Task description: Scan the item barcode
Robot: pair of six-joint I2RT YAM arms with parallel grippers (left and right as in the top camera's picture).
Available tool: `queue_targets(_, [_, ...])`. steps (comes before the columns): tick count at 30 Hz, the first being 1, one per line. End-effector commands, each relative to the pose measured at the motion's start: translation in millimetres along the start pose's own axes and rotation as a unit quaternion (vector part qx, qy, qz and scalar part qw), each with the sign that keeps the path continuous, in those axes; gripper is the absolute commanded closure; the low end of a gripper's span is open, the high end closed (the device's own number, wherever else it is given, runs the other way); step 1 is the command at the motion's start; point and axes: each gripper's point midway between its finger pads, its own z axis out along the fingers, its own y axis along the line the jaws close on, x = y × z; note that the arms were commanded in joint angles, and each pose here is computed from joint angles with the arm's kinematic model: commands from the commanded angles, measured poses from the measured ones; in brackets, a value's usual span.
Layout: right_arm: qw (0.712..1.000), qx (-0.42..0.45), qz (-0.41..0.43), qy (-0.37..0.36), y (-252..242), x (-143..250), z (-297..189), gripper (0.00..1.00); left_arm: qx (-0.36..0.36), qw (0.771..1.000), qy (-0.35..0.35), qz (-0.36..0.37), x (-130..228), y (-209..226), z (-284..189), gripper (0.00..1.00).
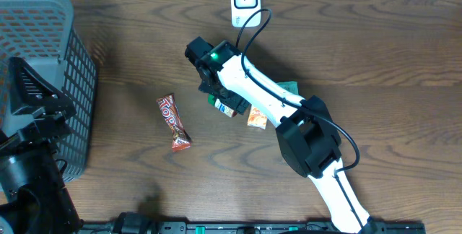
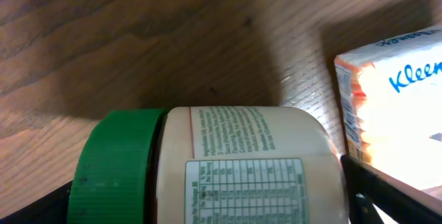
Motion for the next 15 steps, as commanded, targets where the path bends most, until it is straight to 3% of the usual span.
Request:
queue_targets(1, [1.0, -0.003, -0.008, -0.004, 0.5, 1.3, 1.0, 0.04, -0.004, 1.0, -0.005, -0.001, -3.5, 1.4, -1.2, 0.02])
queue_targets(4, [1.0, -0.001, -0.008, 0.002, -1.1, 4.3, 4.7, 0.07, -0.004, 1.0, -0.005, 0.001, -3.5, 1.4, -1.2, 0.02])
queue_targets(7, [1.0, 0.0, -0.015, 0.017, -2.2, 9.6, 6.5, 0.15, -0.004, 1.0, -0.005, 0.001, -3.5, 1.5, -1.2, 0.02])
queue_targets(15, [0.998, -0.008, -0.046, 0.042, -0.1, 18.3, 5.9, 0.16, -0.005, 1.0, -0.004, 0.002, -2.8, 1.7, -1.2, 0.02])
